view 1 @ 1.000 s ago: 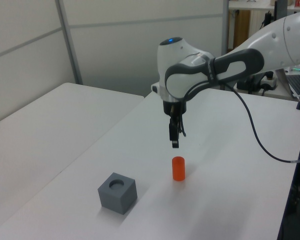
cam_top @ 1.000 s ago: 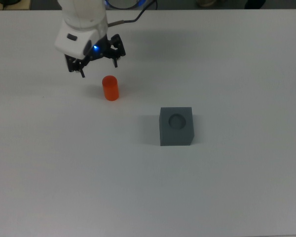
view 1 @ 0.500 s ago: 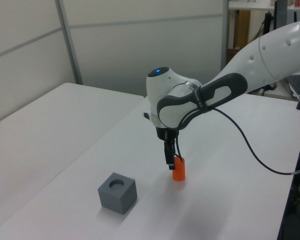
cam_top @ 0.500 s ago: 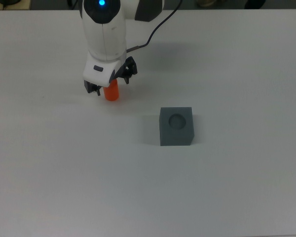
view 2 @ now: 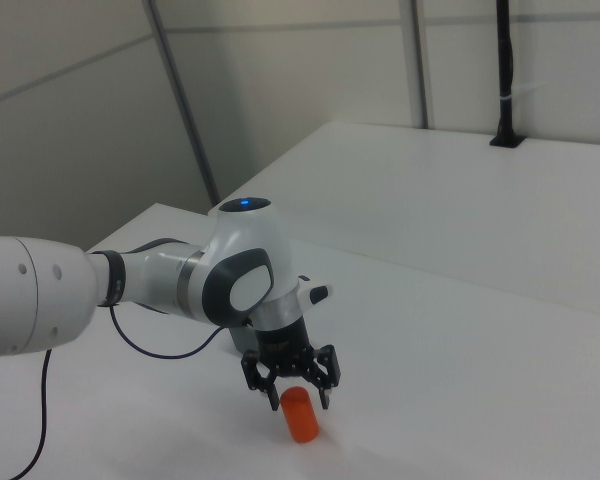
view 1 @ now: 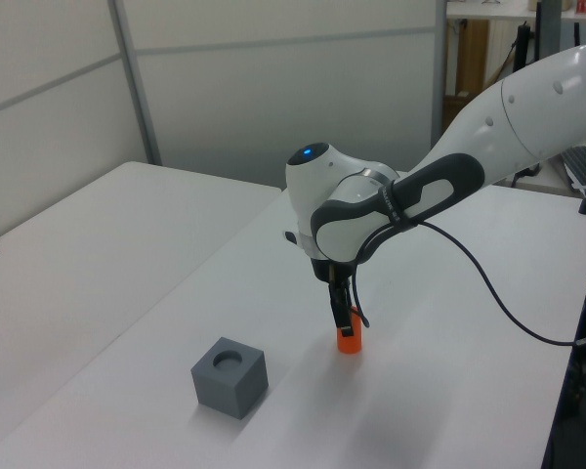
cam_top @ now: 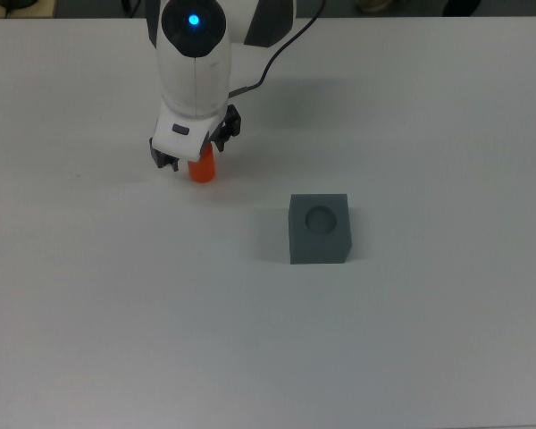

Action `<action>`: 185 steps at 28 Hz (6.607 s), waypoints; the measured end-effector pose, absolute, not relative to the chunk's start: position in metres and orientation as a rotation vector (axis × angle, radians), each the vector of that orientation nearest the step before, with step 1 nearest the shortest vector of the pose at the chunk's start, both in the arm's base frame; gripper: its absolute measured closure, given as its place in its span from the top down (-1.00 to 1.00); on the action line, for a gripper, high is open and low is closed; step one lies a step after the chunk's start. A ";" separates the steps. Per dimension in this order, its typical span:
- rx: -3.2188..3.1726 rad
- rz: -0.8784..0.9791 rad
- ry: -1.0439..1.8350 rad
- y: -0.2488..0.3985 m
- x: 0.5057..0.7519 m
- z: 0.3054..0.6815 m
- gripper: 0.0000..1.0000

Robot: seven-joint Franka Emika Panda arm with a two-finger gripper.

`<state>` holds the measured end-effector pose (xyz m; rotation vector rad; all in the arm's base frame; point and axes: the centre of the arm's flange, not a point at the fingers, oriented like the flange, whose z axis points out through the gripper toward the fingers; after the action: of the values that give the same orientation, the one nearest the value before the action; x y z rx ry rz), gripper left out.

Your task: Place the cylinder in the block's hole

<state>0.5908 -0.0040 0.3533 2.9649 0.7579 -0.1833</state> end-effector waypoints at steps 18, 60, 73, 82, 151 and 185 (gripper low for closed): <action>3.002 -0.133 0.712 -0.002 0.600 0.375 0.01; 3.177 0.173 0.590 0.151 0.691 0.437 0.01; 3.158 0.173 0.615 0.157 0.690 0.436 0.01; 3.154 0.122 0.637 0.165 0.684 0.434 0.01; 3.091 -0.160 0.141 -0.065 0.631 0.528 1.00; 3.096 -0.101 0.138 -0.073 0.627 0.549 1.00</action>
<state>0.6274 -0.0726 0.5490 3.0963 0.1381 -0.1010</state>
